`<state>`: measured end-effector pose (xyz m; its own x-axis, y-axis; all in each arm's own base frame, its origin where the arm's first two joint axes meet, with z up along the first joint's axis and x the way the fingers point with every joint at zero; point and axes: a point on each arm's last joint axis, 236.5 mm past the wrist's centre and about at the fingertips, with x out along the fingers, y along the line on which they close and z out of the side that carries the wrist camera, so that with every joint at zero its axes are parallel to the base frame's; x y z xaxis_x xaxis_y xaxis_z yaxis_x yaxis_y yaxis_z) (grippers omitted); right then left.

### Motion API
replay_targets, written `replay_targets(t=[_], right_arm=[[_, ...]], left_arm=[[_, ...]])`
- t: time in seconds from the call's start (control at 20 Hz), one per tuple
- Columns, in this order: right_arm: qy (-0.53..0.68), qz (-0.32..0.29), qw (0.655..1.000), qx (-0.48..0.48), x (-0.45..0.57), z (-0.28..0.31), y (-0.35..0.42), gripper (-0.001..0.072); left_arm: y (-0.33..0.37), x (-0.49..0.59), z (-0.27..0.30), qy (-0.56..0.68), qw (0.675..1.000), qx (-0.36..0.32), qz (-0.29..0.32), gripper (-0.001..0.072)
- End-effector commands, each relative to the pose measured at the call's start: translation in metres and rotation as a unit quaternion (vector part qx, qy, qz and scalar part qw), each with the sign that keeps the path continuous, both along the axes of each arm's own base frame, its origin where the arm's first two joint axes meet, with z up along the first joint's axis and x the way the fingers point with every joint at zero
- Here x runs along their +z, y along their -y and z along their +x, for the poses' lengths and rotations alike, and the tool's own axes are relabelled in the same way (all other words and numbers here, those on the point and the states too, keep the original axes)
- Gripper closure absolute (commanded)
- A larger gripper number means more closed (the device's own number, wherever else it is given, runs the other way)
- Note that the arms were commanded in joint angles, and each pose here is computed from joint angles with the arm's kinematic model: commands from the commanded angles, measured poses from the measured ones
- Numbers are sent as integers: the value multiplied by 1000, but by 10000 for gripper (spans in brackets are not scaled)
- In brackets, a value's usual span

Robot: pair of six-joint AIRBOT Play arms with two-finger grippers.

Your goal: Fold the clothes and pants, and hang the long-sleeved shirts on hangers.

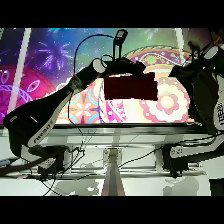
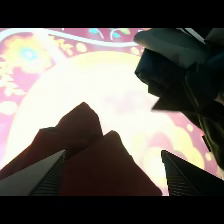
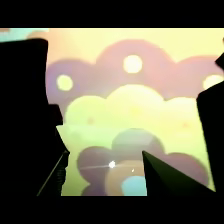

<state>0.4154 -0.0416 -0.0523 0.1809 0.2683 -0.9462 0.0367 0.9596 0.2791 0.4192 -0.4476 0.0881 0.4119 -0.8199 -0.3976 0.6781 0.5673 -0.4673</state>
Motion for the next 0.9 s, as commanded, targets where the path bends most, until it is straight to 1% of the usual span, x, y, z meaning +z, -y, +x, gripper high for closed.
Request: replay_targets(t=[0.0, 0.05, 0.2, 0.4, 0.45, 0.55, 0.6, 0.65, 0.7, 0.75, 0.8, 0.85], right_arm=[[-49, 137, 989, -1, -33, -32, -48, 109], [-56, 159, 986, -15, -42, -31, -57, 11], [-44, 184, 981, -34, -59, -15, -81, 13], [-20, 172, 985, 1, -63, -3, -119, 35], [-18, 169, 985, 25, -63, -5, -132, 142], [-19, 164, 984, 63, -63, -12, -155, 511], [-11, 156, 984, 87, -61, -11, -162, 646], [-2, 150, 984, 99, -56, -8, -166, 690], [17, 141, 984, 107, -47, 1, -167, 696], [40, 135, 984, 109, -32, 13, -166, 695], [69, 129, 984, 106, -11, 26, -163, 696], [99, 117, 983, 103, 11, 39, -157, 696]], left_arm=[[-21, 3, 11, 21, 999, 0, 25, 4], [-27, -2, 14, 41, 998, -6, 52, 4], [-40, -25, 8, 79, 986, -47, 139, 4], [-50, -43, -1, 86, 974, -82, 194, 5], [-53, -46, -1, 90, 971, -87, 205, 5], [-62, -51, -3, 102, 961, -100, 238, 9], [-68, -53, -5, 108, 954, -110, 257, 11], [-75, -53, -9, 111, 947, -121, 276, 19], [-83, -51, -13, 116, 939, -132, 297, 49], [-95, -49, -18, 120, 928, -143, 323, 163], [-109, -45, -20, 122, 916, -146, 352, 341], [-125, -40, -21, 124, 905, -142, 381, 489]])
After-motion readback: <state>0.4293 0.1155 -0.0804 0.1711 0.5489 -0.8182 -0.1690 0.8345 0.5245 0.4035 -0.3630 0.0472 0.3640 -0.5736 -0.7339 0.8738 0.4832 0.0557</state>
